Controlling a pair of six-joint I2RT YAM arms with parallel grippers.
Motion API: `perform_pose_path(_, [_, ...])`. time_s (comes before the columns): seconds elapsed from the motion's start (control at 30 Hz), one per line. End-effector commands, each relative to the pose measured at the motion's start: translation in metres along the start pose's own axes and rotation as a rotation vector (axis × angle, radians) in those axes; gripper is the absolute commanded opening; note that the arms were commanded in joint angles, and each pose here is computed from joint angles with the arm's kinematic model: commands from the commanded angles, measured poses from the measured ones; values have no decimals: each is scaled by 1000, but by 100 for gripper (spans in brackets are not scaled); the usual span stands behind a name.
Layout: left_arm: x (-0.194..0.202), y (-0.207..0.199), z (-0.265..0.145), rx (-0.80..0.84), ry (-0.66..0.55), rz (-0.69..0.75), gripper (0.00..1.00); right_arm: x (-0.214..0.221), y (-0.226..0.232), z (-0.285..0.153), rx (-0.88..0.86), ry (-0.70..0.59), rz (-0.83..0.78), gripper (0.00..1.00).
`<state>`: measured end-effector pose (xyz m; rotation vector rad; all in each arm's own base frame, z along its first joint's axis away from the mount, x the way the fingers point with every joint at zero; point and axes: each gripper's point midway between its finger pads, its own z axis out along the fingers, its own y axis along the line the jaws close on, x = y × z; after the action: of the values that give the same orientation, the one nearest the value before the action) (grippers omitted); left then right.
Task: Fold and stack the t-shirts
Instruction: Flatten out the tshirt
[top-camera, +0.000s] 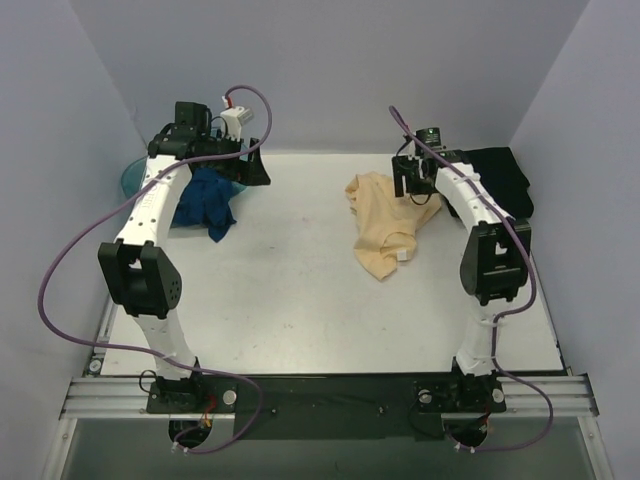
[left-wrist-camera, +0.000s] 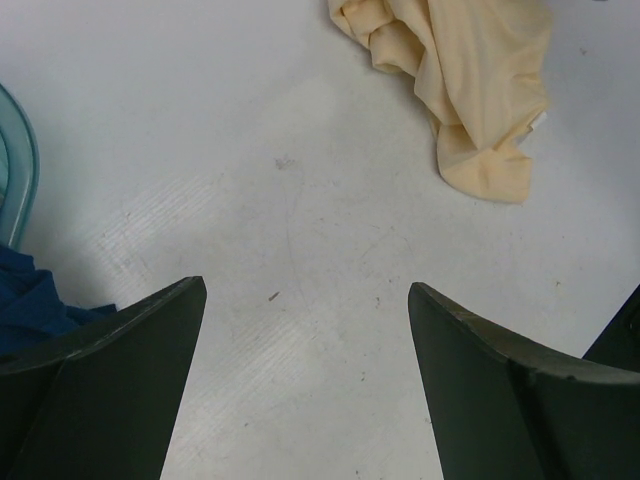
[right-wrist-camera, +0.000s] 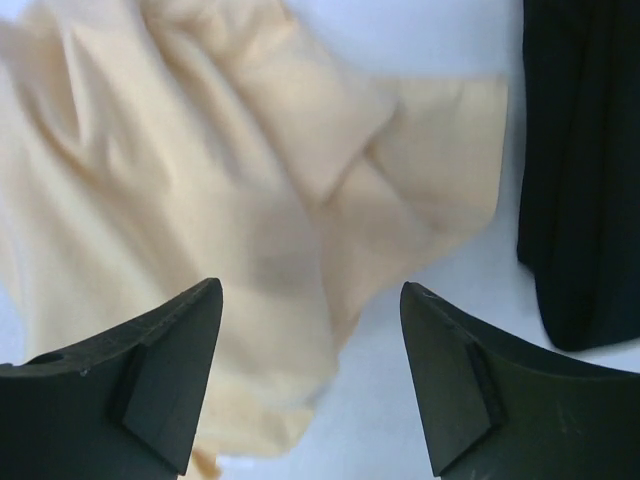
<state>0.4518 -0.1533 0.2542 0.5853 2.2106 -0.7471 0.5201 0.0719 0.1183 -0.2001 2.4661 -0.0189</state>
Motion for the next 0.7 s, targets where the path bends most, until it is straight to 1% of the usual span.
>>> perform_pose_path(0.0, [-3, -1, -15, -32, -20, 4, 93, 43, 7, -63, 80, 48, 74, 67])
perform_pose_path(0.03, [-1, 1, -13, -36, -13, -9, 93, 48, 12, -77, 70, 35, 114, 67])
perform_pose_path(0.07, [0, 4, -11, -47, -12, -12, 93, 74, 23, -75, 60, 86, 108, 66])
perform_pose_path(0.1, [0, 5, -11, -51, -11, -23, 93, 84, 30, -85, 45, 89, 146, 66])
perform_pose_path(0.13, [-1, 6, -9, -54, -14, -29, 93, 109, 42, -88, 30, 132, 165, 65])
perform_pose_path(0.17, [-2, 7, -9, -56, -15, -29, 93, 121, 48, -90, 21, 154, 178, 64])
perform_pose_path(0.2, [-3, 7, -9, -56, -17, -27, 93, 143, 59, -92, 8, 194, 203, 63])
perform_pose_path(0.23, [-4, 8, -8, -58, -18, -25, 93, 154, 69, -94, -29, 232, 220, 63])
perform_pose_path(0.27, [-6, 8, -10, -60, -21, -21, 93, 173, 77, -94, -38, 281, 261, 63])
perform_pose_path(0.3, [-7, 9, -9, -60, -19, -20, 93, 189, 88, -93, -83, 332, 282, 62])
perform_pose_path(0.4, [-8, 8, -8, -56, -20, -16, 93, 212, 107, -83, -117, 422, 279, 60])
perform_pose_path(0.47, [-8, 8, -6, -51, -20, -19, 93, 221, 111, -71, -113, 471, 275, 60])
perform_pose_path(0.53, [-9, 7, -7, -42, -23, -17, 93, 225, 111, -60, -95, 499, 272, 57])
perform_pose_path(0.6, [-9, 5, -8, -39, -25, -8, 93, 222, 111, -52, -90, 505, 266, 45])
perform_pose_path(0.63, [-10, 4, -10, -40, -27, -5, 94, 219, 112, -50, -91, 499, 265, 26])
perform_pose_path(0.67, [-11, 3, -12, -41, -32, 5, 93, 215, 112, -49, -94, 489, 259, 19])
